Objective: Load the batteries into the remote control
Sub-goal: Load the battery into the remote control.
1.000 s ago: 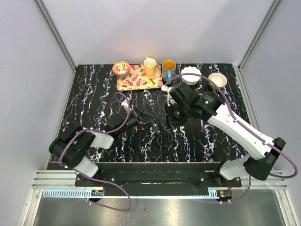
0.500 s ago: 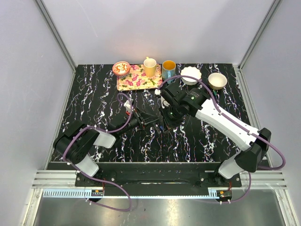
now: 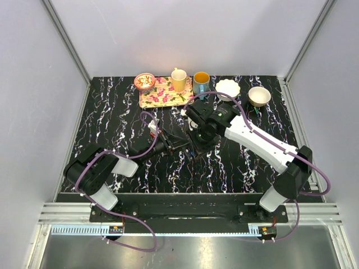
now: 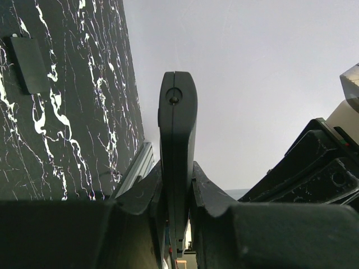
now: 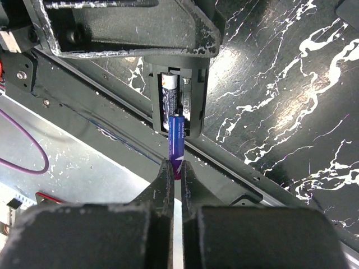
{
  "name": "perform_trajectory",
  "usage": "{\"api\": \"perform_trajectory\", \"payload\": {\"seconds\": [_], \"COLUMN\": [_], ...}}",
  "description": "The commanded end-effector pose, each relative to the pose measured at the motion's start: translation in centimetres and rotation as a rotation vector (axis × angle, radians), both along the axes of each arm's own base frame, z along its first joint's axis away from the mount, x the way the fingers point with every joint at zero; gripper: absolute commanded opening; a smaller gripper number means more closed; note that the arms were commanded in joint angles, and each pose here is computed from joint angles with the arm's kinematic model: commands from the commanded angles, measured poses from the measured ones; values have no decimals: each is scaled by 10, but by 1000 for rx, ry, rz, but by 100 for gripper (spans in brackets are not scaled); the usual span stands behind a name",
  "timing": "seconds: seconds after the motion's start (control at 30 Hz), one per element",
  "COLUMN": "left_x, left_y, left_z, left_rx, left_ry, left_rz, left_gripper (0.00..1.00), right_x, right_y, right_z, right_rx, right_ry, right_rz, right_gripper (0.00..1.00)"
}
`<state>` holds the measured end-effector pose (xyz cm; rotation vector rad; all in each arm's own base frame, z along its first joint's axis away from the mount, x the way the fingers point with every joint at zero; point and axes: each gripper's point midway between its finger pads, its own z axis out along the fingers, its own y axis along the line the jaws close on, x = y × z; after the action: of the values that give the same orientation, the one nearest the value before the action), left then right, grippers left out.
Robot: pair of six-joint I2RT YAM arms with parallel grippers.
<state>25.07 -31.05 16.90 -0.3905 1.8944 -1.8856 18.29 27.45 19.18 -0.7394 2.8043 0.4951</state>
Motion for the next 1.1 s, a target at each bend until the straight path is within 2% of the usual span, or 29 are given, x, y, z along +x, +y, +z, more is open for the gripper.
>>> {"api": "perform_trajectory", "payload": {"seconds": [0.0, 0.7, 1.07], "left_x": [-20, -29, -33], "left_y": [10, 11, 8], "left_z": [90, 101, 104], "left_rx": [-244, -270, -280], "left_ry": [-336, -360, -362], "left_rz": [-10, -11, -23], "left_gripper": [0, 0, 0], "right_x": [8, 14, 26], "right_y": [0, 8, 7], "right_z": [6, -11, -21], "right_rx": [-10, -17, -53], "right_ry": [-50, -31, -70], "right_rz": [10, -20, -50], "right_gripper": [0, 0, 0]}}
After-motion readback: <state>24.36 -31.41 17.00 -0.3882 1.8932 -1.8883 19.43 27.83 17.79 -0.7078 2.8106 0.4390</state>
